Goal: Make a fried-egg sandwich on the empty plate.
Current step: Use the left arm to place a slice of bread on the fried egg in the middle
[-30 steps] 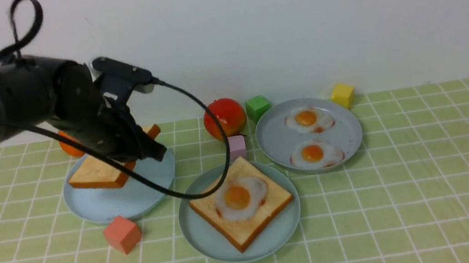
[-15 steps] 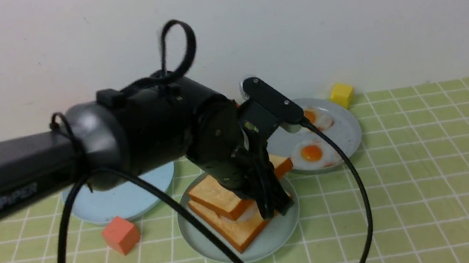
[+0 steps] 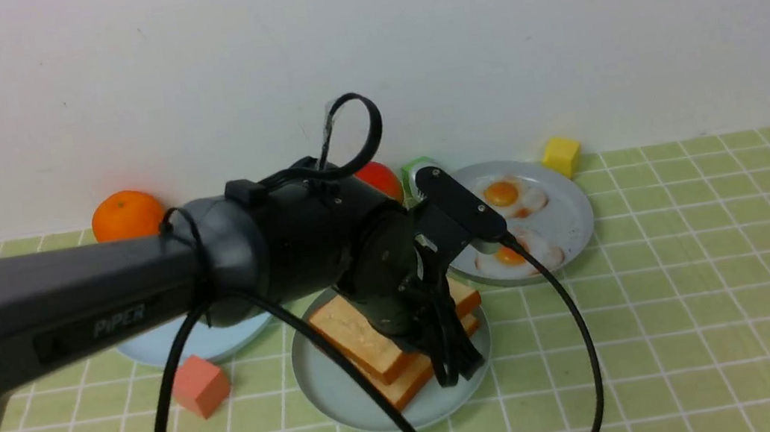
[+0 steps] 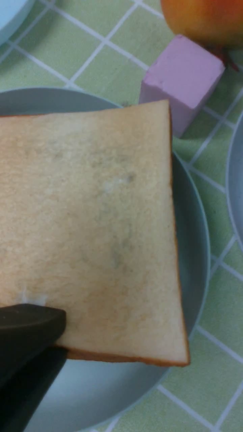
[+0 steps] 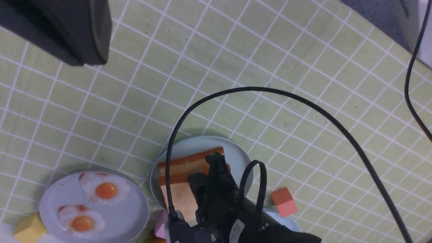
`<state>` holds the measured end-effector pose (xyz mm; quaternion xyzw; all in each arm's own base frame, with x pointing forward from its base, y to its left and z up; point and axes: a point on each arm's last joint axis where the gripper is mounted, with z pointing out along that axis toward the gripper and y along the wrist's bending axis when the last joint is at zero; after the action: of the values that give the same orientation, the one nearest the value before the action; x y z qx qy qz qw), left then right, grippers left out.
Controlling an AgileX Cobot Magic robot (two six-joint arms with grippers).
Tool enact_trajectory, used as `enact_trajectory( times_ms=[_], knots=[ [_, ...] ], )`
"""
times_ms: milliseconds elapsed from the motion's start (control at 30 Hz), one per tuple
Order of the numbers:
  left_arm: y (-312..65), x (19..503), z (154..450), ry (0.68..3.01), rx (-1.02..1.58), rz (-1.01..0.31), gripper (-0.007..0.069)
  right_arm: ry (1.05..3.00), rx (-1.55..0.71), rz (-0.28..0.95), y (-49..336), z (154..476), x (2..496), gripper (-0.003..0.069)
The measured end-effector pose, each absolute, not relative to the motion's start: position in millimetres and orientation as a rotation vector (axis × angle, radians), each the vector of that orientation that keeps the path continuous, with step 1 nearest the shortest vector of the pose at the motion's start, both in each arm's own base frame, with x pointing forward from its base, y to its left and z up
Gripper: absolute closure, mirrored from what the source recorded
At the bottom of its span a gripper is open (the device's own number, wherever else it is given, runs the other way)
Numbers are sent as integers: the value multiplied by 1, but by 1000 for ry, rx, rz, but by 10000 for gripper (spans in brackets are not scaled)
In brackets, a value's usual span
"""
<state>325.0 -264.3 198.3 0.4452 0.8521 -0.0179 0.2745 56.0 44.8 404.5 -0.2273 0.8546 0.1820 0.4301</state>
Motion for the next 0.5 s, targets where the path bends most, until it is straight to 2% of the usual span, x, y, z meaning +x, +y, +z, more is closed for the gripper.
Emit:
enact_trajectory(
  times_ms=[167, 200, 267, 300, 433, 500],
  knots=[
    [-265, 325, 198, 2291, 1198, -48, 481, 2132, -567, 462, 45, 405, 56, 613],
    [-265, 325, 198, 2291, 1198, -48, 481, 2132, -567, 463, 45, 405, 56, 613],
    [-265, 325, 198, 2292, 1198, -48, 391, 2131, -568, 474, 46, 405, 55, 610],
    [-265, 325, 198, 2292, 1198, -48, 391, 2131, -568, 474, 46, 405, 55, 610],
    [-264, 325, 198, 2299, 1200, -46, 288, 2131, -568, 477, 46, 405, 55, 605],
    [-263, 323, 201, 2309, 1198, -45, 260, 2131, -568, 477, 46, 405, 55, 602]
  ],
)
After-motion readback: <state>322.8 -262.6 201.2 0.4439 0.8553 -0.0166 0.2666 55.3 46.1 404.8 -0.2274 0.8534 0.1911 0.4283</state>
